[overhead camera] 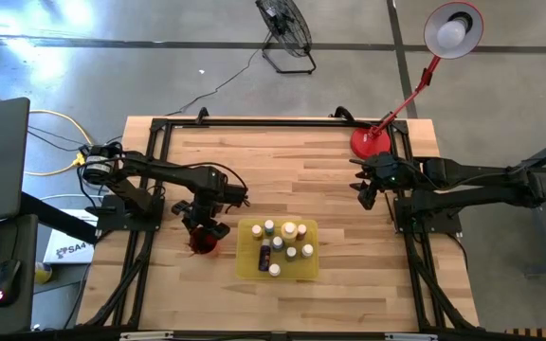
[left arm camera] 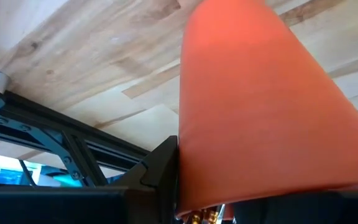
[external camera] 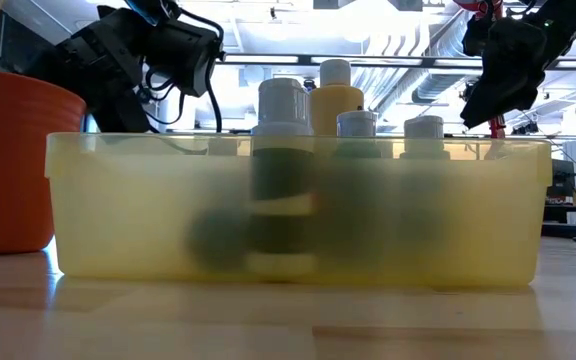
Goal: Pick & Place Paint Supplies
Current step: Adjust the orange cup
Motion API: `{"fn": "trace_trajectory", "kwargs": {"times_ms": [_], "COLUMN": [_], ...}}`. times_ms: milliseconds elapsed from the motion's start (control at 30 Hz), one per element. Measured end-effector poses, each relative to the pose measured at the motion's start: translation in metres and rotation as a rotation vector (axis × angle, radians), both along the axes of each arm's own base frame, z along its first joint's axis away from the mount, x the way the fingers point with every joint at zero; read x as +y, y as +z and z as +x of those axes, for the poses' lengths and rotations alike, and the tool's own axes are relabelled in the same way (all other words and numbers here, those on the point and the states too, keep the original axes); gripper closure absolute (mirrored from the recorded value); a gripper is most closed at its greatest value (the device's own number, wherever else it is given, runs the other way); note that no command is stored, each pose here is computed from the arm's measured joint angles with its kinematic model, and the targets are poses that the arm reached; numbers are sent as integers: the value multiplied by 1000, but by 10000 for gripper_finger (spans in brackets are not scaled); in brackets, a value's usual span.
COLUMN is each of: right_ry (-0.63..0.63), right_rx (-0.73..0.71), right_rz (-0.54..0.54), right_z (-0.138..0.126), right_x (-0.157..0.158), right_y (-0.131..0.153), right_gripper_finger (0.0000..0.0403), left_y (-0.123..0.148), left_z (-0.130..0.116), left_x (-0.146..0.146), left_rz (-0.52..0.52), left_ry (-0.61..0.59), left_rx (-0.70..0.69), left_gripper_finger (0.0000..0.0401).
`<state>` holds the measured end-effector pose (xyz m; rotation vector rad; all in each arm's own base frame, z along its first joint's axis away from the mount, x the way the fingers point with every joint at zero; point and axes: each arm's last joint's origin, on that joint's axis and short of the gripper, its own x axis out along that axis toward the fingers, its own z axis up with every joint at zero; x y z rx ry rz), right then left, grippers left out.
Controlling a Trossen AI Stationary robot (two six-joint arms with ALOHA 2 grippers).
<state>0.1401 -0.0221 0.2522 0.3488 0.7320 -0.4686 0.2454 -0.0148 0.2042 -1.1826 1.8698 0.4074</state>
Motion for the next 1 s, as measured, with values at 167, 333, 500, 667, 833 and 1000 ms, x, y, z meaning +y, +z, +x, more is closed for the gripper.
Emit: {"fn": "trace_trajectory", "kwargs": {"times_ms": [167,333,500,667,833,1000], "right_ry": [0,1,1,1,2,2], "right_rx": [0,0,0,1,1,0], "right_rz": [0,0,-1,-1,-2,-2], "right_z": [0,0,0,0,0,0], "right_x": [0,0,0,0,0,0], "right_y": [0,0,0,0,0,0], "right_gripper_finger": [229,229,229,229,229,229], "left_y": [0,0,0,0,0,0], "left_z": [0,0,0,0,0,0], "left_x": [1,1,1,1,0,0], "left_rz": [32,32,33,32,3,-12], "left_ry": [-7,-7,-1,0,6,10], "left_rx": [2,1,5,5,4,3], "left_gripper_finger": [285,280,249,215,206,205]}}
